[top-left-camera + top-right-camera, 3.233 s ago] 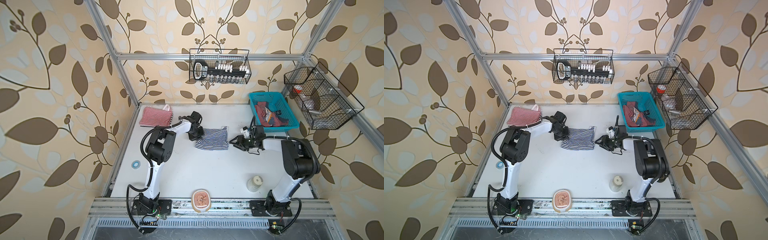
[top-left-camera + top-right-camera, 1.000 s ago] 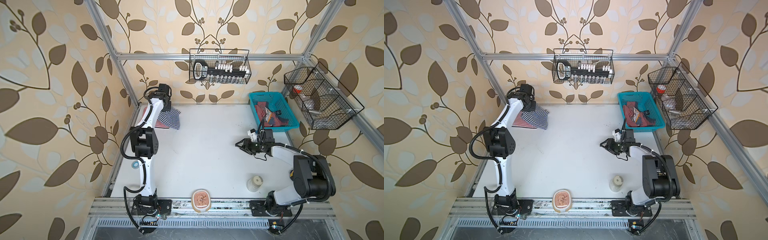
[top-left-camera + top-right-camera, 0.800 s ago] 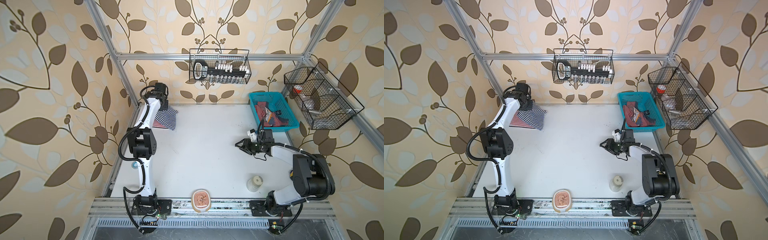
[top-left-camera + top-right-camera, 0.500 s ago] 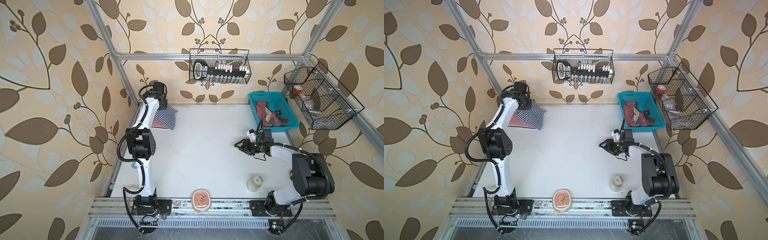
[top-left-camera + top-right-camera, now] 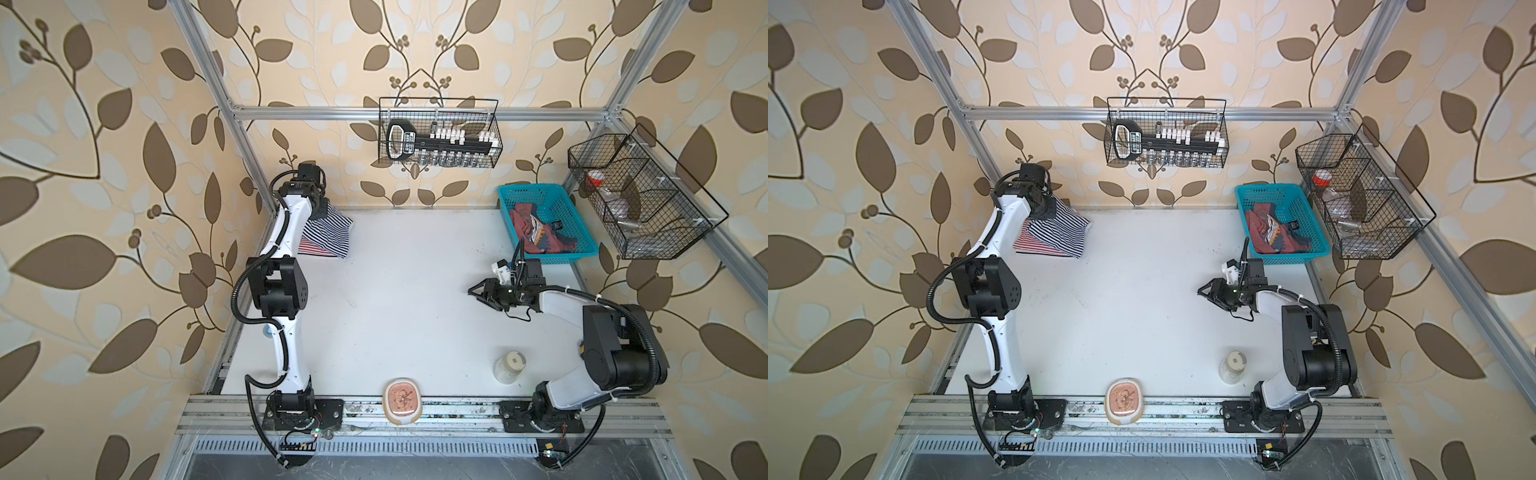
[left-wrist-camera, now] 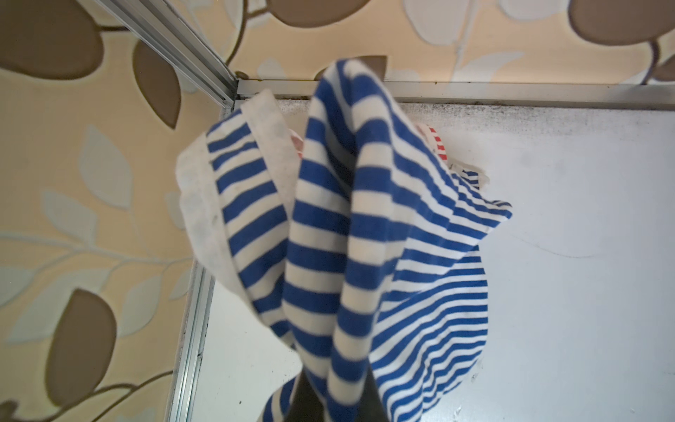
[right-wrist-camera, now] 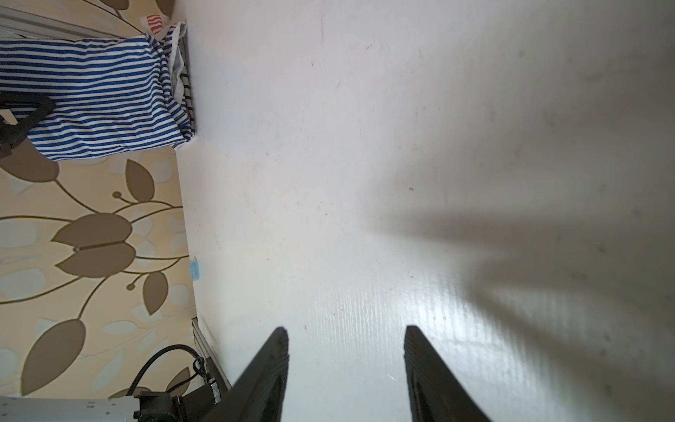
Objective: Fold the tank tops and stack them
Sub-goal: 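Lower the blue striped top onto the red striped stack and release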
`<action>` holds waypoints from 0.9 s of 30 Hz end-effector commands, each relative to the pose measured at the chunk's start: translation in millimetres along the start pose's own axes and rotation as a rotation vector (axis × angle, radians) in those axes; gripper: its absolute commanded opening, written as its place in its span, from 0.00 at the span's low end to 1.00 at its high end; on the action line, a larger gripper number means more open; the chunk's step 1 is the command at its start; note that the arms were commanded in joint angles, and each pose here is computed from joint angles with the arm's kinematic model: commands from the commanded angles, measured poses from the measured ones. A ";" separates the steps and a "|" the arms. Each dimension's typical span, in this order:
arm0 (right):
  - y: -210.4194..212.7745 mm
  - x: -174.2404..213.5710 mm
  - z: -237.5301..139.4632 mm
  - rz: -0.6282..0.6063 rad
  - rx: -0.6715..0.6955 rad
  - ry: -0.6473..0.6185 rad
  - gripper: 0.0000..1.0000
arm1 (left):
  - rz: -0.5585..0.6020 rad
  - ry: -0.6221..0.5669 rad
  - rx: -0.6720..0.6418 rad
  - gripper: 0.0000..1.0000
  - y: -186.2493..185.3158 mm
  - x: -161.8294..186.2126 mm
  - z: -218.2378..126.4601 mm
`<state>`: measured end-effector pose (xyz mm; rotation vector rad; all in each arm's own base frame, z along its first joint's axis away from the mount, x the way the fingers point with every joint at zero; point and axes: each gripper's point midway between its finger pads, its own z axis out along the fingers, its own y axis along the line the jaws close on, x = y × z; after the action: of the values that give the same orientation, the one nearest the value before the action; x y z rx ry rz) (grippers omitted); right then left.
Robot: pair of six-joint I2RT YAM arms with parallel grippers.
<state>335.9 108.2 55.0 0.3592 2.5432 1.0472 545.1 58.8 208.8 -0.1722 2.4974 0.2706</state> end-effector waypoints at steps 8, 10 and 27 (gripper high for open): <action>0.9 6.9 7.6 -0.004 0.013 0.034 0.52 | -0.032 -0.058 0.016 0.00 23.3 -13.7 35.7; 0.7 9.0 7.8 -0.007 0.023 0.040 0.52 | -0.042 -0.049 0.020 0.00 26.3 -10.6 51.0; 6.0 30.6 17.4 -0.032 0.099 0.104 0.52 | -0.149 0.021 0.006 0.00 54.8 19.4 135.0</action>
<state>311.3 133.3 37.1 0.2988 2.6882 0.9804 588.1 135.9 87.1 -0.3326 2.5393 0.1952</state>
